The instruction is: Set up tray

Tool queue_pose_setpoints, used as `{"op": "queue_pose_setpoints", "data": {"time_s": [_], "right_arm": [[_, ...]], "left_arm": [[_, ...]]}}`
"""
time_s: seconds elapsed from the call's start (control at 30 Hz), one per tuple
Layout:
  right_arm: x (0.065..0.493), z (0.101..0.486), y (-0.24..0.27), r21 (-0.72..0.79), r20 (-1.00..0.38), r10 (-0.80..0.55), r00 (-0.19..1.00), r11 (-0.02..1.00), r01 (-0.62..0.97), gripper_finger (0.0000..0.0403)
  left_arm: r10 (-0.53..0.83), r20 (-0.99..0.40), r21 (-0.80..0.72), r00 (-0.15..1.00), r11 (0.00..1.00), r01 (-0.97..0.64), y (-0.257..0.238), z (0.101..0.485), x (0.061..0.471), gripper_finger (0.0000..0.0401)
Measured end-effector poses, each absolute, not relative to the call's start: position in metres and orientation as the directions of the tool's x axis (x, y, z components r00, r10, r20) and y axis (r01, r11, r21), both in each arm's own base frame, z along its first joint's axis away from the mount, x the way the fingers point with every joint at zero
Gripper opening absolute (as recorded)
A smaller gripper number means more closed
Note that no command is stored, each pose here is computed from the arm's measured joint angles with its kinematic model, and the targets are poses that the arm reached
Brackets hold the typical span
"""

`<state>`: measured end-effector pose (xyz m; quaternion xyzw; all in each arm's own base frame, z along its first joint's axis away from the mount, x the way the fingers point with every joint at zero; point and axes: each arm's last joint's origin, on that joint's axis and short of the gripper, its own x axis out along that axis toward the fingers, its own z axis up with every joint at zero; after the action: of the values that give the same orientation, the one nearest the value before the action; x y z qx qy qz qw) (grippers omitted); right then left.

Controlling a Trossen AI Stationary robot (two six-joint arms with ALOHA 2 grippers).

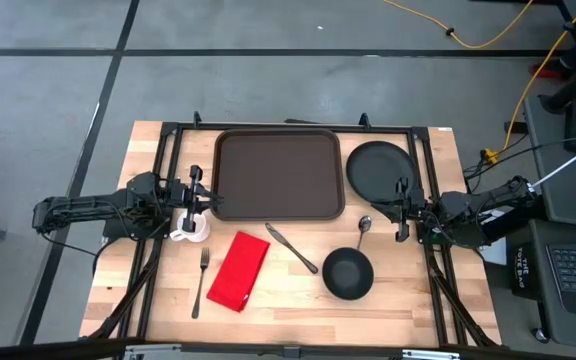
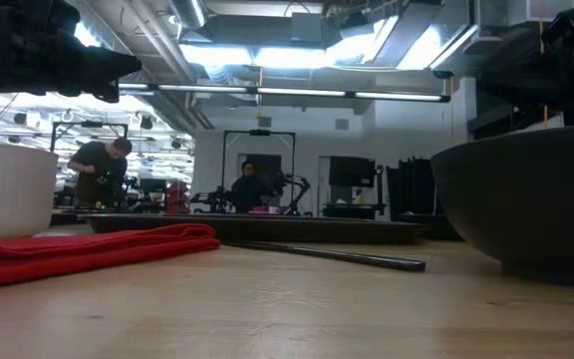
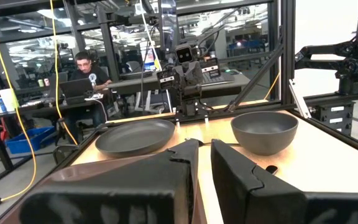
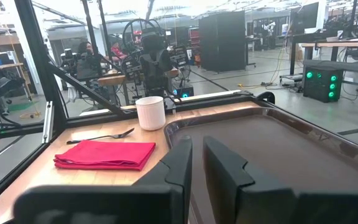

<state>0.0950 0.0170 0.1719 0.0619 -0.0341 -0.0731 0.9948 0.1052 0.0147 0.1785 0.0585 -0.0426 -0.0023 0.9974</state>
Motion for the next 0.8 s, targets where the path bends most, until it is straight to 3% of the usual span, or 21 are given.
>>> {"op": "queue_pose_setpoints", "data": {"time_s": [0.6,0.8], "right_arm": [[0.0948,0.1720,0.0162,0.052,0.059,-0.177,0.982,0.983,0.174,0.0045],[0.0948,0.1720,0.0160,0.100,0.059,-0.185,0.981,0.979,0.178,0.0045]], "left_arm": [[-0.010,0.085,0.076,0.996,0.997,0.003,0.0147,0.1786,0.1052,0.0038],[0.211,0.093,0.009,0.973,0.977,-0.213,0.0217,0.1792,0.1044,0.0038]]}}
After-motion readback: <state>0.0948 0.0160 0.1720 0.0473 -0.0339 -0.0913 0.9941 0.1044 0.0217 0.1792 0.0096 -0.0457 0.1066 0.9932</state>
